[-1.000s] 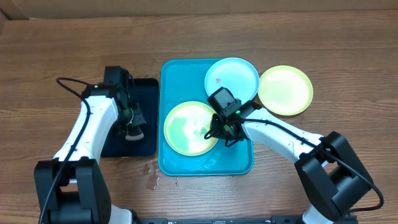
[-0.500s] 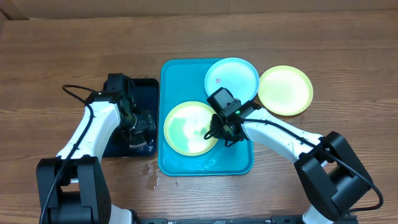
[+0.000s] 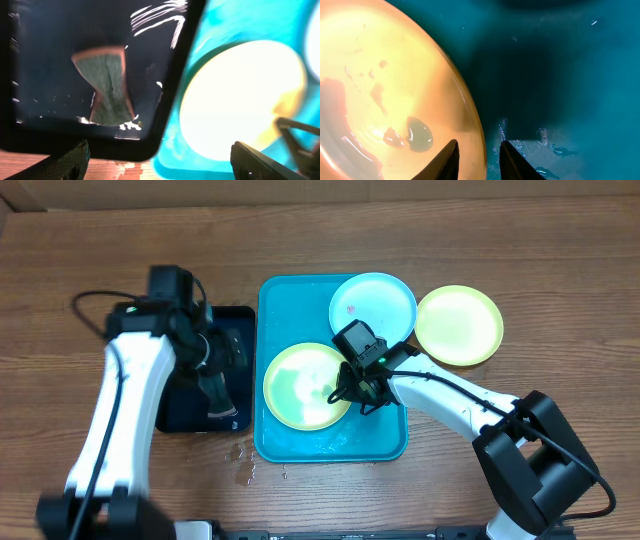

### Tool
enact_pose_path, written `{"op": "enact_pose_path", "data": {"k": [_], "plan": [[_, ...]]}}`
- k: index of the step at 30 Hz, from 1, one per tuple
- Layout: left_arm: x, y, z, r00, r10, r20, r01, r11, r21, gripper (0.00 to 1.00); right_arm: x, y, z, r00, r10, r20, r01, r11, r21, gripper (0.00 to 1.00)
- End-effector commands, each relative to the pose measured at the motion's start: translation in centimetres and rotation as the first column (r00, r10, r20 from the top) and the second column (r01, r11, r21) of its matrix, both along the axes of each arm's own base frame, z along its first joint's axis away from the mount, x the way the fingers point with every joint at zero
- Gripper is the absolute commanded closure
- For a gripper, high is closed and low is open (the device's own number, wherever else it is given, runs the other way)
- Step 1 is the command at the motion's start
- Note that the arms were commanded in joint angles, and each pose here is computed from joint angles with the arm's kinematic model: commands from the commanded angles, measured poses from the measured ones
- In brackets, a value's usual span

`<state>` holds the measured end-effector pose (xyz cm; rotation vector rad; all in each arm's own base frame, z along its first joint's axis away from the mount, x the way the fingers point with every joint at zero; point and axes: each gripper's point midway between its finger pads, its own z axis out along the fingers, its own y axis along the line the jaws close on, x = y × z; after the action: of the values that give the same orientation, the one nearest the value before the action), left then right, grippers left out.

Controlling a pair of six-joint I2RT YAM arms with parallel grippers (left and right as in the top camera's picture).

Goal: Clean dirty plates on tray and stack at the side
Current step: 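Carry the sponge left and drop it onto the black tray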

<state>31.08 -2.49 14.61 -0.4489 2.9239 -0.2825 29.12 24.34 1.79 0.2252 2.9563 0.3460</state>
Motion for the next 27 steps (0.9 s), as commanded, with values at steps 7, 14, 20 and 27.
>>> {"op": "enact_pose_path", "data": {"k": [7, 14, 20, 27], "plan": [[-2.3, 2.0, 13.4, 0.895, 0.119, 0.430, -0.149, 0.988, 0.037, 0.00, 0.1, -0.3, -0.5, 1.000, -0.001, 0.004, 0.001, 1.000, -0.018, 0.72], [-3.6, 2.6, 15.0, 0.864, 0.125, 0.487, -0.172, 0.984, 0.054, 0.00, 0.1, -0.3, -0.5, 1.000, -0.001, 0.004, 0.001, 1.000, -0.018, 0.72], [-3.2, 2.6, 14.4, 0.876, 0.121, 0.466, -0.168, 0.984, 0.060, 0.00, 0.0, -0.3, -0.5, 1.000, -0.001, 0.002, 0.001, 1.000, -0.019, 0.72], [-2.6, 2.6, 13.4, 0.893, 0.122, 0.434, -0.166, 0.984, 0.066, 0.00, -0.2, -0.5, -1.6, 1.000, -0.005, 0.016, 0.005, 1.000, -0.006, 0.80]]}}
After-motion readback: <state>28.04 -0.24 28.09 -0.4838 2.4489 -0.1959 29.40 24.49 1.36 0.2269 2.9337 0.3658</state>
